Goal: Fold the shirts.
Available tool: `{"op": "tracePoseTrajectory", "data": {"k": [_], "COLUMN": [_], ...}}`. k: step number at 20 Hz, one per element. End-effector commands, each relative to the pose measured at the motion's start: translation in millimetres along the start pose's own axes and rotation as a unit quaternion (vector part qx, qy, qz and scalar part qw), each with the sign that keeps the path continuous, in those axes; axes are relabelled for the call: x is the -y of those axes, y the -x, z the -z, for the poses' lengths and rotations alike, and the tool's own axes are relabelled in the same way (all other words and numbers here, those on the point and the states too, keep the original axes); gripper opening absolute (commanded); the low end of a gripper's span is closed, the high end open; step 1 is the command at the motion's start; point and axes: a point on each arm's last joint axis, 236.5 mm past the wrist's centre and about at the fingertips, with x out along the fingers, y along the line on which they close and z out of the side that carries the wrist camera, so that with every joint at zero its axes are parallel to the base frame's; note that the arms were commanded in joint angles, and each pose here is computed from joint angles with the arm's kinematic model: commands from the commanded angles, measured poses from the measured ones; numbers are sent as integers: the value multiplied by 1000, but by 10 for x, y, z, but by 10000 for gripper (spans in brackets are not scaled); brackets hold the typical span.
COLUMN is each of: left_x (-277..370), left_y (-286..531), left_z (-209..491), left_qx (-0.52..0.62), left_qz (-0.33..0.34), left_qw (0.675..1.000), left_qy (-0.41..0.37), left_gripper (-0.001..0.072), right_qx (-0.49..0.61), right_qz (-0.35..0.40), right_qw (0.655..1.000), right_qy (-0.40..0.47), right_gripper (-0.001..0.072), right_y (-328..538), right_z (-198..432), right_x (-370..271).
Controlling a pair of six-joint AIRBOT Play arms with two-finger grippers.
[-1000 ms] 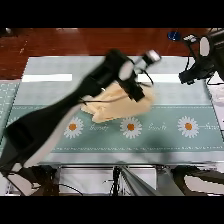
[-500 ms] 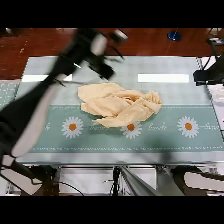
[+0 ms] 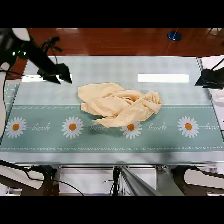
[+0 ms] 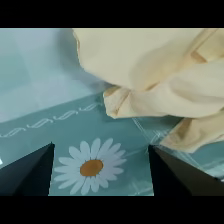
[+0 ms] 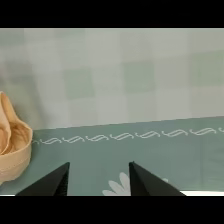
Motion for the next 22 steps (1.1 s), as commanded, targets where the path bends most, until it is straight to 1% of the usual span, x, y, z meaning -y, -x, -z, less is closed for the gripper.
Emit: {"op": "tracePoseTrajectory", "data": {"k": [1,4,9,15,19,22], "left_x": [-107,-44,150,302,579,837], "left_y": [-302,-612,-997,-1332,-1627,-1776], "left_z": [284,394,317,287,360,327], "left_qx": [-44,-60,-32,-47,-76,-69], "left_qz": [61,90,165,161,159,156], "left_qw": [997,993,986,985,982,981], "left_qy": [-4,-35,-26,-43,-70,-91], "left_gripper": [692,692,692,692,692,692], "right_qx": [-4,-19,-28,-14,-12,-14], "right_qz": [-36,-40,-42,-49,-55,-56], "right_qw": [999,999,999,999,998,998], "right_qy": [2,6,11,17,15,13], "right_gripper": [436,436,435,435,435,435], "right_y": [-157,-264,-306,-309,-306,-306], "right_z": [66,169,228,162,152,158], "right_x": [-86,-82,-83,-135,-165,-168]}}
